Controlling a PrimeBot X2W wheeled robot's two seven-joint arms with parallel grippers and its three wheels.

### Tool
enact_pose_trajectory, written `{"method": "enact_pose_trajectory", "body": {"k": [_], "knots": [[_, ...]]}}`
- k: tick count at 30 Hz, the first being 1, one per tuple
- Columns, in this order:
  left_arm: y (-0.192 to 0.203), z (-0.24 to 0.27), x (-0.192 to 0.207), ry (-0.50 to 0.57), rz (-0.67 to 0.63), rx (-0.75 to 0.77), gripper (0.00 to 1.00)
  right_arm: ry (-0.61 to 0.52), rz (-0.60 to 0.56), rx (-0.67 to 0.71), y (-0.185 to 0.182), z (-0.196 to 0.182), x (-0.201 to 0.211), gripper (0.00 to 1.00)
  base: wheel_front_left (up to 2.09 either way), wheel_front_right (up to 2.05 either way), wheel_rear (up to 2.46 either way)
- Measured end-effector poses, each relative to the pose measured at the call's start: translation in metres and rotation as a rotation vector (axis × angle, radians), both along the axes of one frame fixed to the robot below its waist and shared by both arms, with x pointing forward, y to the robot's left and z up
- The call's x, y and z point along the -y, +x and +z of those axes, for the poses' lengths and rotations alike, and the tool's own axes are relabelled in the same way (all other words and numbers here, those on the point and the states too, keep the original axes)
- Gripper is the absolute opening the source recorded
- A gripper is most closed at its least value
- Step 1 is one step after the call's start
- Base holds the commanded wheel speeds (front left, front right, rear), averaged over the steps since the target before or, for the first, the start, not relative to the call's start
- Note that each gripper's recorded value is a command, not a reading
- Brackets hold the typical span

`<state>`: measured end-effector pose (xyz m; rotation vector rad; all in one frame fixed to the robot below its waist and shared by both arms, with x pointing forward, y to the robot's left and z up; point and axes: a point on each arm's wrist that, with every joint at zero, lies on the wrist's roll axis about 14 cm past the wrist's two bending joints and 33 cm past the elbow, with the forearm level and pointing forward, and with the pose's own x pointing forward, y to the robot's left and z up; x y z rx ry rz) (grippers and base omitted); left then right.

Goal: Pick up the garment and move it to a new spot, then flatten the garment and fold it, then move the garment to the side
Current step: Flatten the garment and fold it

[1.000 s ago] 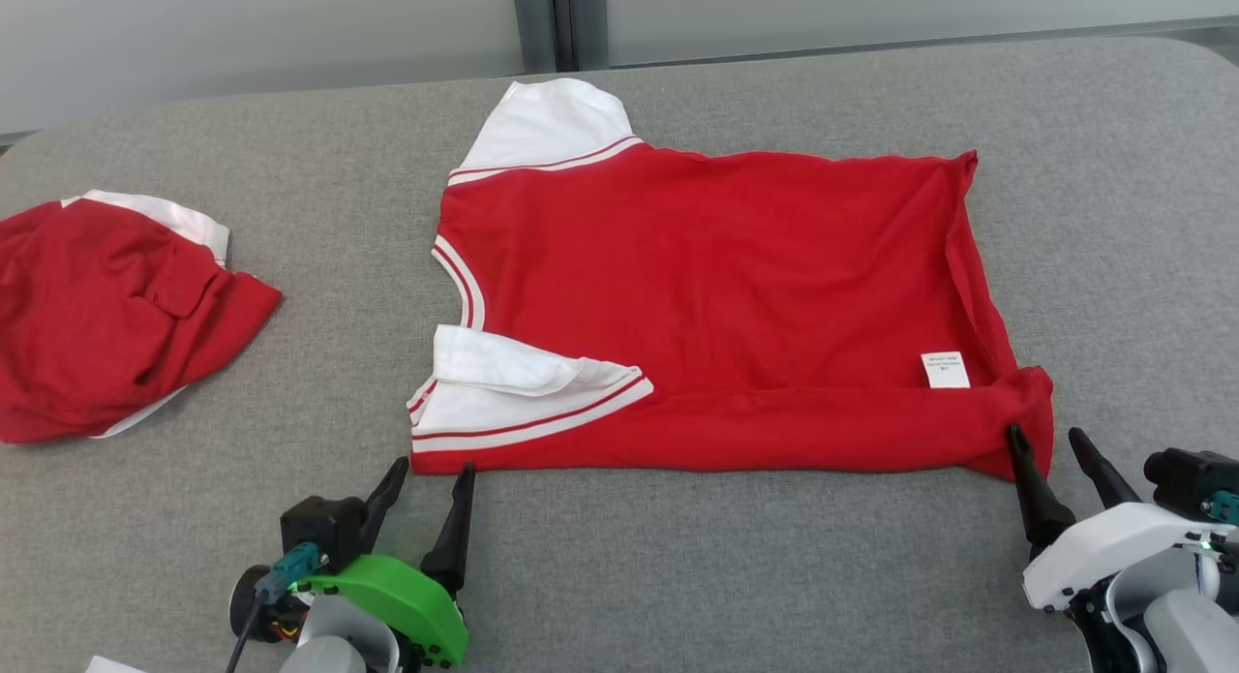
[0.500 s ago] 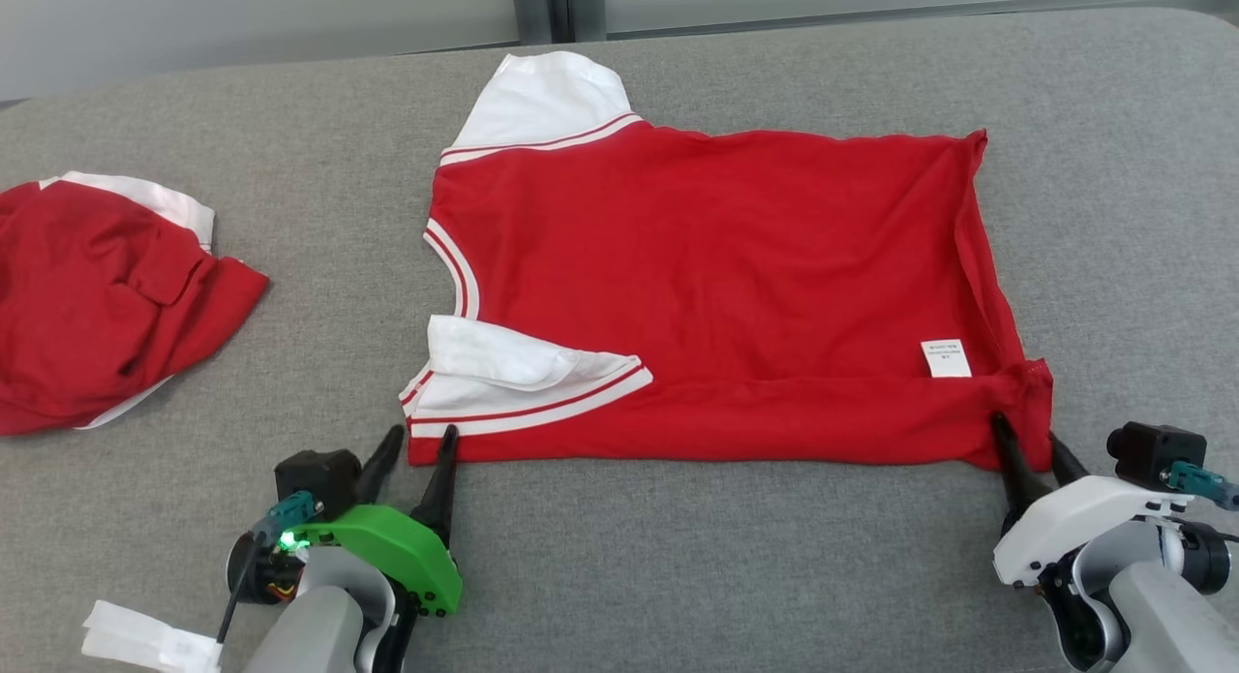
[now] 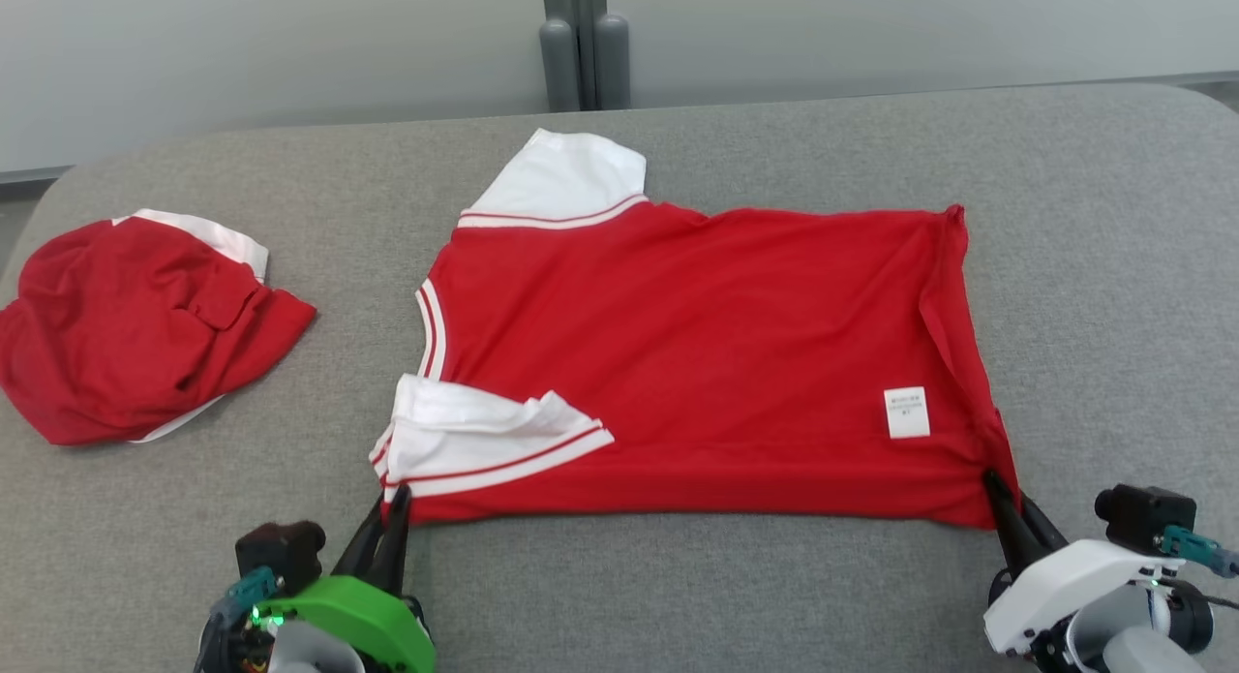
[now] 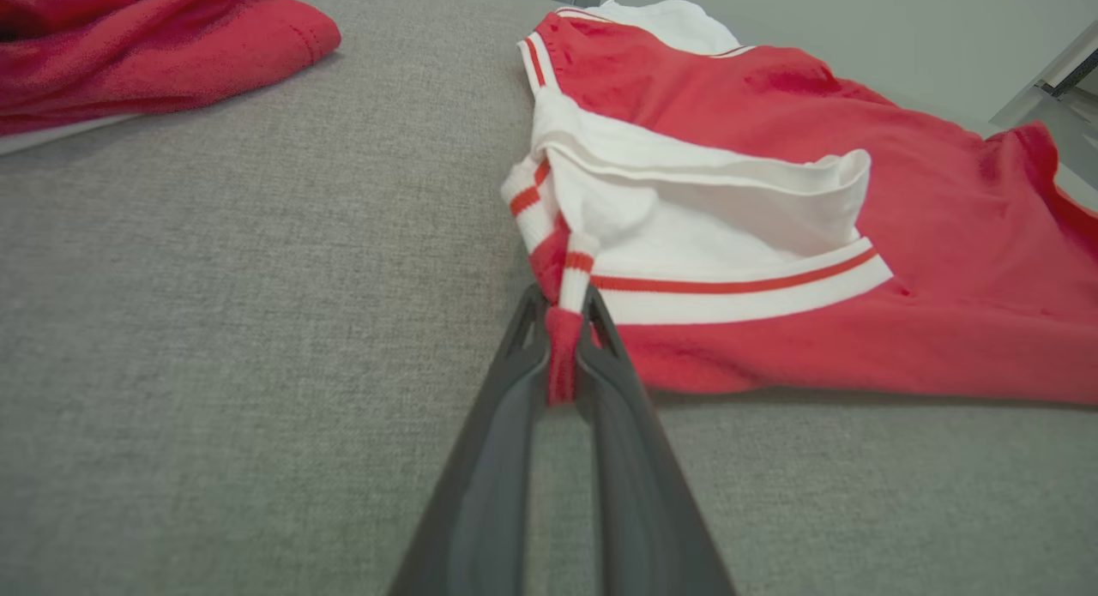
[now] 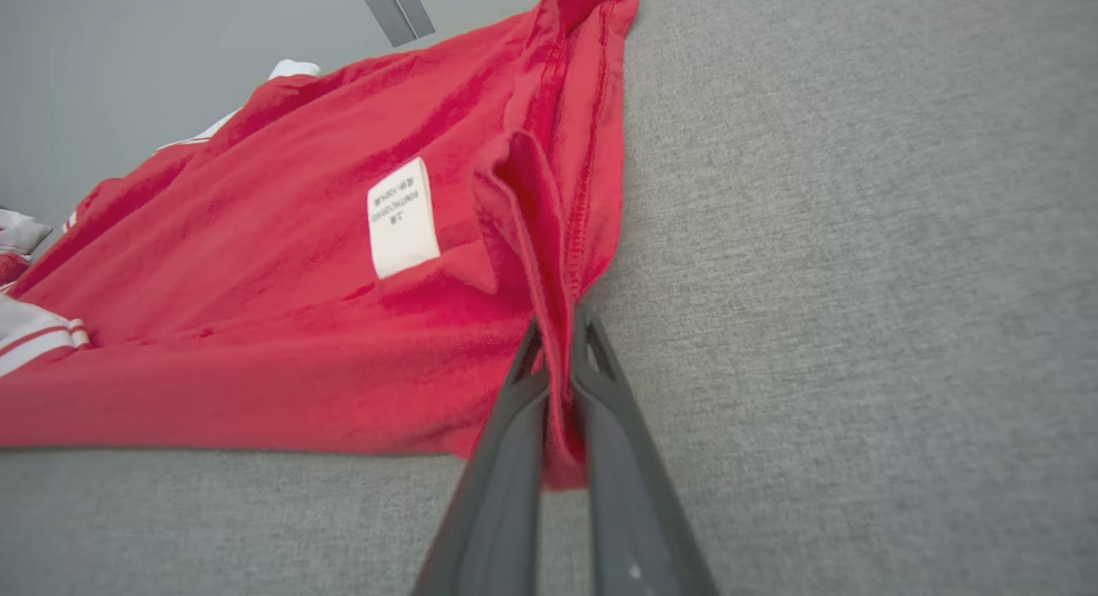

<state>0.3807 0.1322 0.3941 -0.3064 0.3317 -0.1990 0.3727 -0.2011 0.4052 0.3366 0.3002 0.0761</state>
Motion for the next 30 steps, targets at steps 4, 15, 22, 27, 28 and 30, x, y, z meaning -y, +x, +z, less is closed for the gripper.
{"method": "enact_pose_trajectory", "body": {"k": [4,15,22,27,28,30], "knots": [[-0.028,-0.005,-0.009,-0.013,0.048,-0.018,0.00,0.005,0.021,-0.013,-0.017,-0.003,-0.004,0.00,0.00,0.00,0.00],[-0.076,-0.015,-0.008,-0.040,0.101,-0.065,0.00,0.022,0.013,-0.112,-0.059,-0.016,0.001,0.00,0.00,0.00,0.00],[-0.075,-0.009,-0.002,-0.034,0.085,-0.041,1.00,0.014,-0.018,-0.069,-0.058,-0.004,0.002,1.00,0.00,0.00,0.00],[-0.060,0.013,-0.006,-0.003,0.092,0.043,1.00,-0.039,-0.030,0.054,-0.045,0.024,0.007,1.00,0.00,0.00,0.00],[-0.056,0.019,-0.008,-0.001,0.095,0.066,1.00,-0.045,-0.033,0.077,-0.043,0.030,0.007,1.00,0.00,0.00,0.00],[-0.046,0.036,-0.011,0.017,0.101,0.129,1.00,-0.051,-0.037,0.131,-0.038,0.043,0.004,1.00,0.00,0.00,0.00]]}}
